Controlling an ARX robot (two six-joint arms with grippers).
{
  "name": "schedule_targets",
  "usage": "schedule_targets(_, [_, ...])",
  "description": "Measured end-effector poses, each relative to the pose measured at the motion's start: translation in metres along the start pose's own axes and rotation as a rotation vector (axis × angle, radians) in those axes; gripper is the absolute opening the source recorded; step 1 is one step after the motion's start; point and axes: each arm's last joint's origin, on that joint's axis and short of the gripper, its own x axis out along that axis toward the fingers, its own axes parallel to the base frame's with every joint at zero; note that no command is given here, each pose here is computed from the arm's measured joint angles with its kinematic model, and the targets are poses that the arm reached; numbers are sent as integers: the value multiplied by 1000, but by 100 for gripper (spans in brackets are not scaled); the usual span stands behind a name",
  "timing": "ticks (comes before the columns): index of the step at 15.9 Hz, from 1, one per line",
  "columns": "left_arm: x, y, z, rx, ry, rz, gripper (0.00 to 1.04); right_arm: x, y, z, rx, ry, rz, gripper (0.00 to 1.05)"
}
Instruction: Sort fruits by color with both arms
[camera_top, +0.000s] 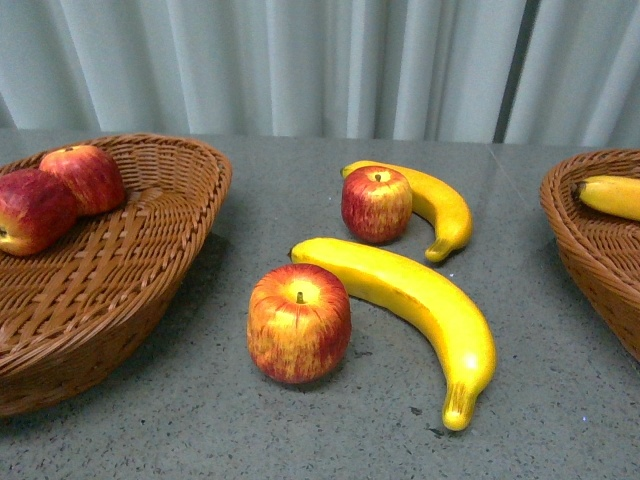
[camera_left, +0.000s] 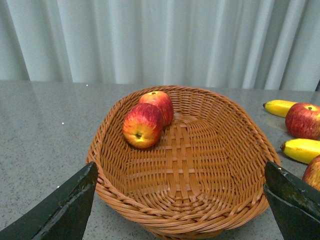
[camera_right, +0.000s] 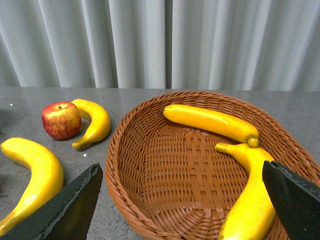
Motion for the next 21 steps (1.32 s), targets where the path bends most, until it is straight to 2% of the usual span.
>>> schedule_targets(15, [0, 0, 0, 0, 0, 0, 98, 0, 0, 0, 0, 0, 0, 98])
schedule_targets(16, [-1, -1, -2, -25, 134, 63, 98, 0, 0, 0, 0, 0, 0, 98])
schedule_targets(17, [1, -5, 3, -30, 332, 153, 98, 0, 0, 0, 1, -1, -6, 98])
schedule_targets(18, [7, -7, 16, -19, 381, 213, 98, 0, 0, 0, 0, -2, 0, 98])
schedule_targets(20, [31, -7, 61, -44, 232, 213, 98, 0, 0, 0, 0, 0, -3, 98])
schedule_targets(21, [51, -12, 85, -24, 163, 126, 98, 0, 0, 0, 0, -1, -4, 98])
